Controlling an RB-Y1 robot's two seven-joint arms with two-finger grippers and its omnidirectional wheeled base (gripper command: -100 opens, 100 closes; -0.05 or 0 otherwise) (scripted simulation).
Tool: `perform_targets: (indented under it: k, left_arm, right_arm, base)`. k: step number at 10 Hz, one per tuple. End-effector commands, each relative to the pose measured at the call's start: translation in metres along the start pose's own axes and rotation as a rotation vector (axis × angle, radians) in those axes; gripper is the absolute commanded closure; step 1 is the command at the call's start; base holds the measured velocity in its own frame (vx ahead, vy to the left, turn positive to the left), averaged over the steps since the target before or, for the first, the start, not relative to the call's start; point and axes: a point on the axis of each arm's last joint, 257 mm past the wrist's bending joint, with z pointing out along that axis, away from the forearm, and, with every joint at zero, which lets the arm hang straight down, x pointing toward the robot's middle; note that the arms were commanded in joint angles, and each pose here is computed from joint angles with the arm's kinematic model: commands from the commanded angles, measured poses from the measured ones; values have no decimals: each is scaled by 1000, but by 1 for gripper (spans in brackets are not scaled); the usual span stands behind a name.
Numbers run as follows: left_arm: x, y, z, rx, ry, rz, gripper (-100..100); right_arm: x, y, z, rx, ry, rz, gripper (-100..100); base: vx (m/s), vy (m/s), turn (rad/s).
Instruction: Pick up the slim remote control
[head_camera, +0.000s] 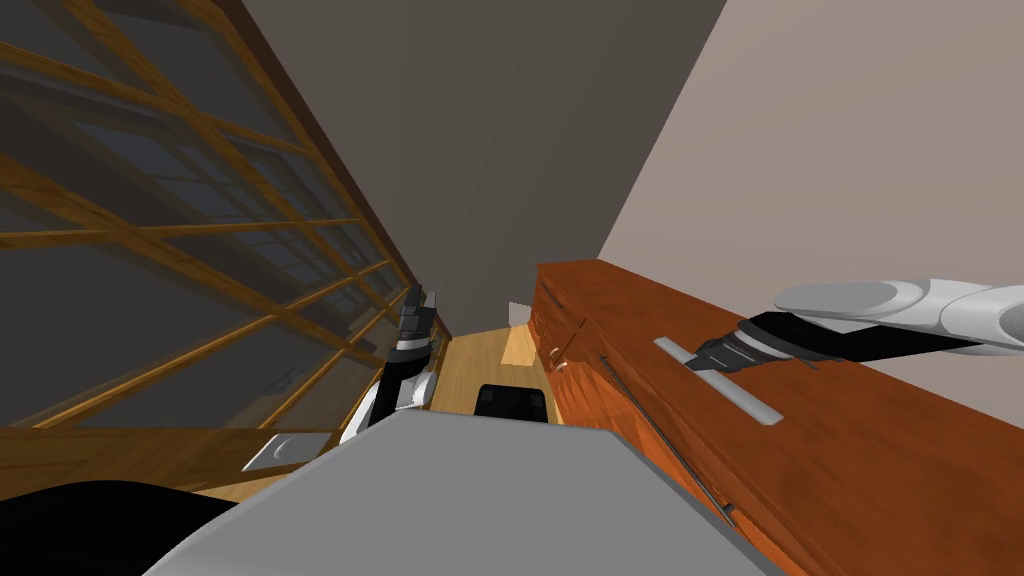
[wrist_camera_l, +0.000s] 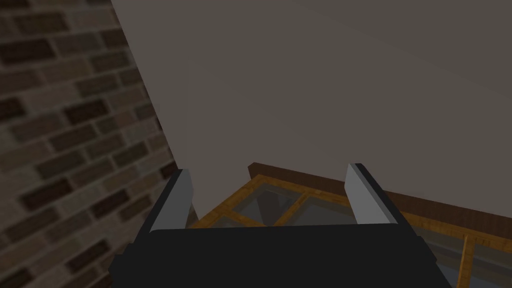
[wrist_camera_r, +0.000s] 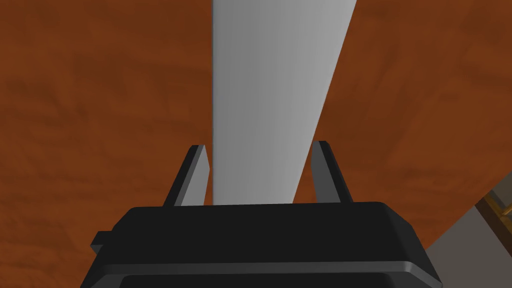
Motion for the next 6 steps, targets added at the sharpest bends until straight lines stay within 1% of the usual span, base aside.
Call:
perform_targets:
  k: [1,2,3,4,5,6]
  left_arm:
    - [0,0,0,0,0,0,0]
    - [0,0,0,0,0,0,0]
    - [0,0,0,0,0,0,0]
    - [0,0,0,0,0,0,0]
    - [0,0,0,0,0,0,0]
    - [0,0,0,0,0,0,0]
  right_arm:
    - [0,0,0,0,0,0,0]
    - [-11,-1,-10,-2,1,-12,100]
    - [-14,-1,-12,-2,1,-14,100]
    - [-23,0,-19,-3,1,-21,100]
    - [-17,-2,-15,0,0,-18,100]
    - [-18,-1,-16,-1,0,-19,0]
  base:
    - [0,0,0]
    - [-18,-15,-104]
    - [-26,-20,-65]
    - [-27,-24,-59]
    - [-11,-12,-9]
    - [0,0,0]
